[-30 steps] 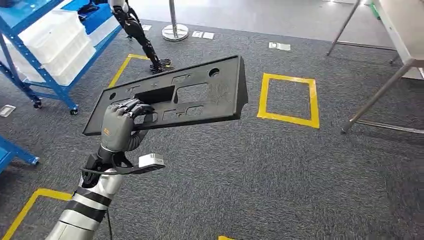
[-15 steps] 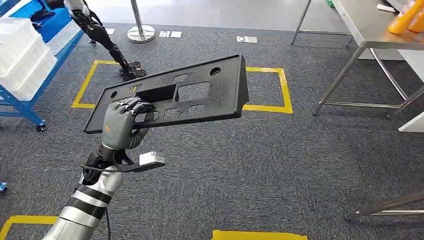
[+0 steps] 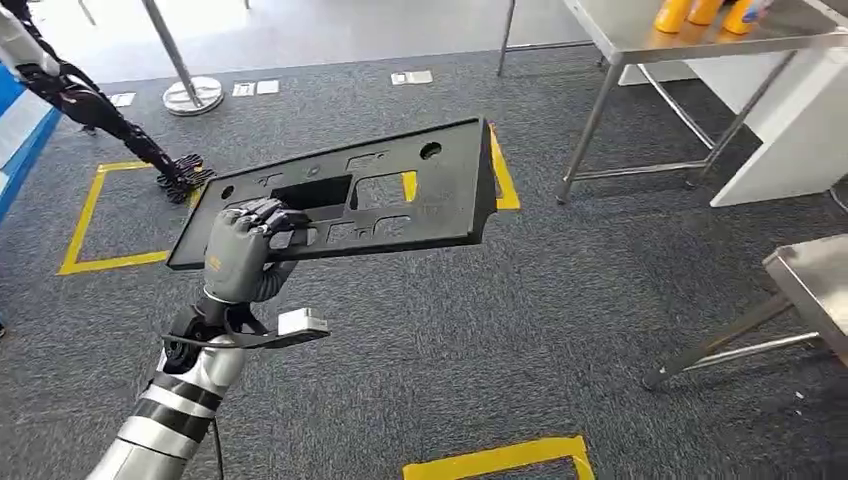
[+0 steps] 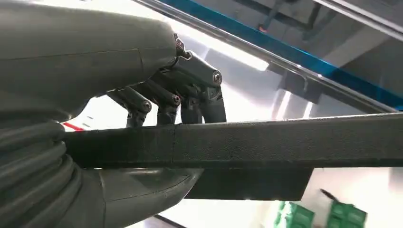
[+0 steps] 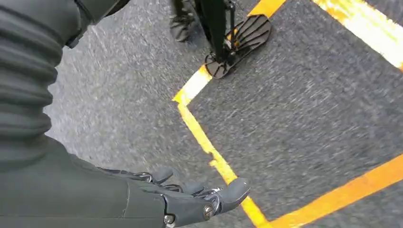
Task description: Take the parts from the cabinet and place them on the table.
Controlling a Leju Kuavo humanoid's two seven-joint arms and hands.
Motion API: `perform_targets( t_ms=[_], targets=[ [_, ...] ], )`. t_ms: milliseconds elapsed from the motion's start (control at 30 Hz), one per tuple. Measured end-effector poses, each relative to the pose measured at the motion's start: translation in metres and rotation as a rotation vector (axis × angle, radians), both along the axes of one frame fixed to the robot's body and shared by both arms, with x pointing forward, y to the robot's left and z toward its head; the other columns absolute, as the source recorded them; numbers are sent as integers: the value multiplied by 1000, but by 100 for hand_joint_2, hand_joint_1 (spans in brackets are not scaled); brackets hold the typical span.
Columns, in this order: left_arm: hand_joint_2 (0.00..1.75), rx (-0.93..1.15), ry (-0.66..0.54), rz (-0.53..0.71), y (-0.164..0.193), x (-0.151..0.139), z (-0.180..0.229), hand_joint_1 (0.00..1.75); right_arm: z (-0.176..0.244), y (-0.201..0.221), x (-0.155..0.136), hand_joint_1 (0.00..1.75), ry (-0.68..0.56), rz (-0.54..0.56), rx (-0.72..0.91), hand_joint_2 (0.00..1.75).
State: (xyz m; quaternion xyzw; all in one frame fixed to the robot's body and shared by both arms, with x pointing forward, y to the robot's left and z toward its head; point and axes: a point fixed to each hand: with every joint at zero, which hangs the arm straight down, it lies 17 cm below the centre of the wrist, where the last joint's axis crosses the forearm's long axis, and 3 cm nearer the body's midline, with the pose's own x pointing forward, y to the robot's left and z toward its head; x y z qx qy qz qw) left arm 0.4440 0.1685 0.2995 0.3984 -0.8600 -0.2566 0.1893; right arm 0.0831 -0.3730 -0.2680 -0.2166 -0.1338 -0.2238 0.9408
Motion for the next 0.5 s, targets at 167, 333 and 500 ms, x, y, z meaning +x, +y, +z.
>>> perform_targets(
  t_ms=[167, 333, 500],
  targets=[
    [175, -1, -1, -1, -1, 0, 1, 175, -1, -2, -5, 0, 8, -5, -3, 175],
    [175, -2, -4, -2, -2, 1, 2, 175, 0, 1, -3, 0, 4, -5, 1, 175],
    [175, -3, -3, -2, -2, 1, 2, 175, -1, 0, -4, 0, 7, -4, 1, 175]
  ],
)
